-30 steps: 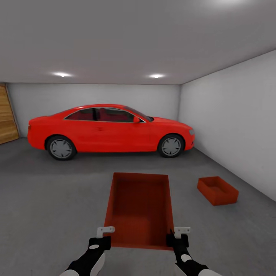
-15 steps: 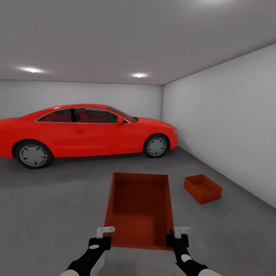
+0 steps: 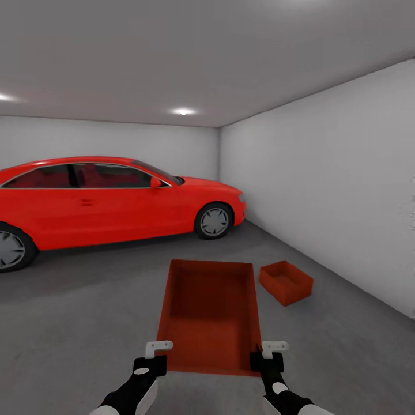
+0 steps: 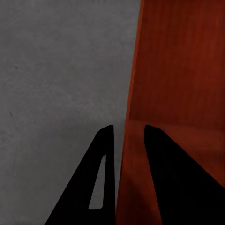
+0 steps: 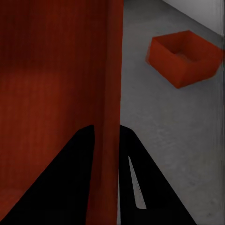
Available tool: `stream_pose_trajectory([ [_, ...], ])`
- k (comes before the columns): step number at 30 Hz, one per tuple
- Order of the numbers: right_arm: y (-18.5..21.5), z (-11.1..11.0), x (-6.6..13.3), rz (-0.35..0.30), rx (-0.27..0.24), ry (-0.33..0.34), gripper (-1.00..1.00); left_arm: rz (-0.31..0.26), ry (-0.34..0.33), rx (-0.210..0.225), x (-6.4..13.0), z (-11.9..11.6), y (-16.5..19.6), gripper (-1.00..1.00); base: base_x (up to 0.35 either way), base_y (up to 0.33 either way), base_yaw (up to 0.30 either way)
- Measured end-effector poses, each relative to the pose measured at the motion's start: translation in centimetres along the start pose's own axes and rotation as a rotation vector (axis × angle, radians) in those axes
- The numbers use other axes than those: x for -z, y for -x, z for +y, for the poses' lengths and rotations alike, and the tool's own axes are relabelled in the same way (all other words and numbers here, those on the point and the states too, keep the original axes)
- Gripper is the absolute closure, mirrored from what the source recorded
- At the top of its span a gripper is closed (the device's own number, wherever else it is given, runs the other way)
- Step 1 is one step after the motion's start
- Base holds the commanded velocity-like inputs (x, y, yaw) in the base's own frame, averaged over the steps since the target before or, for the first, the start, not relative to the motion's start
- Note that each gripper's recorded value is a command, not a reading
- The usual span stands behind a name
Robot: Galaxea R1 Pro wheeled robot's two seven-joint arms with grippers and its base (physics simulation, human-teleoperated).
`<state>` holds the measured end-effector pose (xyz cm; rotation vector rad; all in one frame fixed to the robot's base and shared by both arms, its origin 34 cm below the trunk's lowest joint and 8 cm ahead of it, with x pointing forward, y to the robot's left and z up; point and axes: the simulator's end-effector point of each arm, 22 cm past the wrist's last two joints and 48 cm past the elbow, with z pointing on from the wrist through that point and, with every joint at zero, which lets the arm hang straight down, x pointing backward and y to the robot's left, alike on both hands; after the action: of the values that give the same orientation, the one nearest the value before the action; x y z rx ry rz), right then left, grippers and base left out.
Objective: Move the two storage containers from the living room to the garage. In the garage, place one container on the floor and stack the other container on top of it (either order is fine).
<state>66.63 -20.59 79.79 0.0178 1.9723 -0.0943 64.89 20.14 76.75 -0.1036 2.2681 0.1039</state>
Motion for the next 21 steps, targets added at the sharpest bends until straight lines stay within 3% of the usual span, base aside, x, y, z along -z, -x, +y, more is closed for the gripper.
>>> stream_pose_trajectory([
  [21, -0.01, 0.0, 0.0, 0.0, 0.0, 0.0, 1.0, 0.0, 0.0, 0.0, 0.0, 0.0, -0.01, 1.0, 0.317, 0.185, -0.283],
])
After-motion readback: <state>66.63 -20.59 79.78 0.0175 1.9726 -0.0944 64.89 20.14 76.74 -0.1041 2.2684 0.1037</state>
